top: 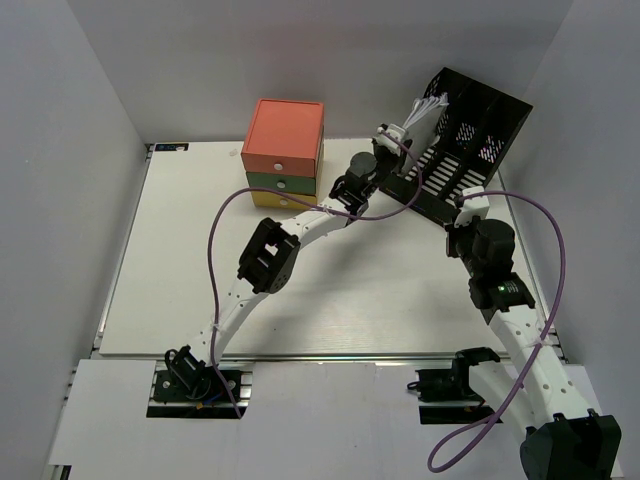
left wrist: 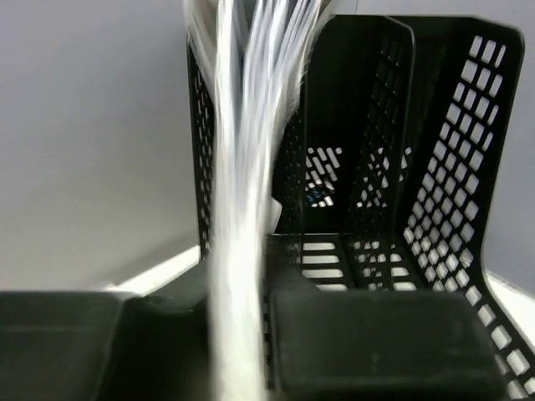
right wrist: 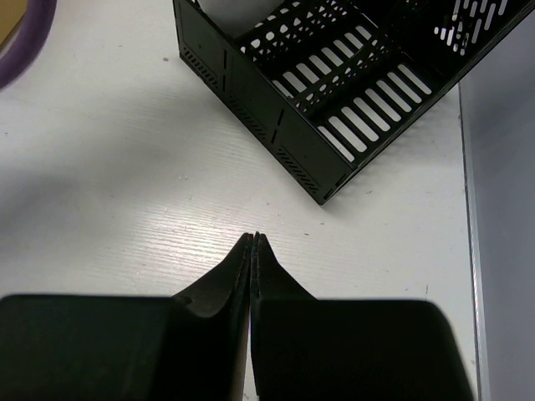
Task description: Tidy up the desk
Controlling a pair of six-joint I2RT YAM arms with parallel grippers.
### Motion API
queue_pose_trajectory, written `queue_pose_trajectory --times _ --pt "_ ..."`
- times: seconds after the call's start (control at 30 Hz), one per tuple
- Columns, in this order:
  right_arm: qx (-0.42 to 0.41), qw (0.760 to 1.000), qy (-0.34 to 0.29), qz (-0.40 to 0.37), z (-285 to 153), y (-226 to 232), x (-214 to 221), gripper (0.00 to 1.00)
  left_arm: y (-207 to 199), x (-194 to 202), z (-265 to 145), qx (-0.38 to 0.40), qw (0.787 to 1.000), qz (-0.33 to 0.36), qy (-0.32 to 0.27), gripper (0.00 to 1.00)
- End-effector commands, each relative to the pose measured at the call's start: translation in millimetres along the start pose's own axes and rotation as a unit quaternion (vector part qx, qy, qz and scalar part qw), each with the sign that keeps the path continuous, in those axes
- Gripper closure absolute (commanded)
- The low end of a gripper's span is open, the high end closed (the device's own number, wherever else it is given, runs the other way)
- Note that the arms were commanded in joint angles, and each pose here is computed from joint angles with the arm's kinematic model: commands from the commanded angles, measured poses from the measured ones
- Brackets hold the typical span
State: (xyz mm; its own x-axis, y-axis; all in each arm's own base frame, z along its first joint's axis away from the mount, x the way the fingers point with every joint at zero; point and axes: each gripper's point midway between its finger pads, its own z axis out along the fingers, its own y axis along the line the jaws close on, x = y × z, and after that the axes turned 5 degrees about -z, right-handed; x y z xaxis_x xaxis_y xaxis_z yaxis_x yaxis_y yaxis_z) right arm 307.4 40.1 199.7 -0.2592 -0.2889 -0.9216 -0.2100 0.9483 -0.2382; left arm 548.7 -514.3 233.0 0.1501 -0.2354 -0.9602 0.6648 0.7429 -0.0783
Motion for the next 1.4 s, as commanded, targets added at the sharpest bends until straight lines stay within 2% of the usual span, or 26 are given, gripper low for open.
queue_pose_trajectory --times 0.0,0.07,0.27,0.43,0.5,0.53,0.6,0.63,0.67,0.7,0.73,0.77,0.8,0.83,0.87,0.9,0.93,0.97,1.0,1.03,1.07,1.1,1.13,1.2,1.23,1.37 --pt "0.004 1.000 -0.028 0.001 1 -2 -12 1.00 -10 -54 7 0.019 0.999 -0.007 -0.048 0.63" --pt "0.003 1.000 -0.027 0.001 1 -2 -11 1.00 -10 -53 7 0.019 0.999 -0.007 -0.048 0.43" --pt "0.002 1.000 -0.027 0.000 1 -1 -11 1.00 -10 -62 8 0.016 0.998 -0.025 -0.054 0.20" --pt "0.005 1.000 -0.026 -0.001 2 -3 -10 1.00 -10 -91 4 0.014 0.997 -0.022 -0.073 0.12" --pt "0.004 1.000 -0.024 -0.003 2 -2 -8 1.00 -11 -122 0 0.012 0.995 -0.024 -0.094 0.10" --pt "0.003 1.000 -0.025 -0.003 2 -2 -8 1.00 -10 -115 -5 0.011 0.996 -0.024 -0.083 0.09" --pt "-0.001 1.000 -0.026 -0.003 2 0 -8 1.00 -18 -154 -16 0.014 0.994 -0.025 -0.103 0.07" --pt "-0.002 1.000 -0.026 -0.004 2 0 -8 1.00 -17 -138 -25 0.014 0.997 -0.018 -0.079 0.07" --pt "-0.006 1.000 -0.025 -0.004 2 1 -8 1.00 -26 -144 -32 0.021 0.997 -0.020 -0.077 0.07" --pt "-0.014 1.000 -0.026 -0.004 1 4 -8 1.00 -27 -181 -43 0.022 0.995 -0.002 -0.095 0.05" --pt "-0.014 1.000 -0.027 -0.005 1 4 -9 1.00 -34 -182 -51 0.031 0.996 -0.003 -0.083 0.03" --pt "-0.021 0.999 -0.028 -0.006 1 6 -8 1.00 -37 -158 -67 0.046 0.998 -0.003 -0.046 0.02" --pt "-0.026 0.999 -0.030 -0.008 1 9 -8 0.94 -40 -199 -84 0.049 0.996 -0.029 -0.067 0.02" --pt "-0.028 0.999 -0.031 -0.013 0 9 -7 0.84 -37 -173 -102 0.045 0.998 -0.037 -0.028 0.02" --pt "-0.030 0.999 -0.032 -0.013 0 9 -7 0.66 -37 -177 -116 0.044 0.998 -0.044 -0.019 0.02" --pt "-0.049 0.998 -0.032 -0.015 0 16 -7 0.59 -38 -216 -136 0.046 0.997 -0.057 -0.037 0.02" --pt "-0.057 0.998 -0.032 -0.017 -1 19 -6 0.53 -38 -221 -148 0.046 0.996 -0.066 -0.029 0.02" --pt "-0.071 0.997 -0.034 -0.019 -1 23 -6 0.41 -42 -193 -168 0.057 0.996 -0.069 0.029 0.02" --pt "-0.095 0.995 -0.031 -0.023 -1 32 -4 0.34 -44 -200 -193 0.063 0.993 -0.075 0.059 0.02" --pt "-0.098 0.995 -0.024 -0.023 0 33 -1 0.34 -44 -210 -203 0.062 0.993 -0.075 0.066 0.02" --pt "-0.117 0.993 -0.027 -0.019 -2 40 -3 0.25 -46 -199 -220 0.068 0.990 -0.078 0.097 0.02" --pt "-0.125 0.992 -0.018 -0.013 -1 43 0 0.23 -46 -219 -238 0.067 0.989 -0.084 0.097 0.02" --pt "-0.123 0.992 -0.016 0.000 0 43 -2 0.22 -42 -202 -257 0.056 0.984 -0.085 0.145 0.02" --pt "-0.111 0.993 -0.018 0.043 -1 41 -10 0.20 -36 -182 -288 0.043 0.977 -0.084 0.193 0.02" --pt "-0.110 0.993 -0.015 0.049 -1 40 -10 0.11 -29 -186 -309 0.027 0.975 -0.075 0.205 0.02" --pt "-0.093 0.994 -0.031 0.042 -8 33 -18 0.11 -4 -178 -361 -0.011 0.972 -0.046 0.232 0.02"
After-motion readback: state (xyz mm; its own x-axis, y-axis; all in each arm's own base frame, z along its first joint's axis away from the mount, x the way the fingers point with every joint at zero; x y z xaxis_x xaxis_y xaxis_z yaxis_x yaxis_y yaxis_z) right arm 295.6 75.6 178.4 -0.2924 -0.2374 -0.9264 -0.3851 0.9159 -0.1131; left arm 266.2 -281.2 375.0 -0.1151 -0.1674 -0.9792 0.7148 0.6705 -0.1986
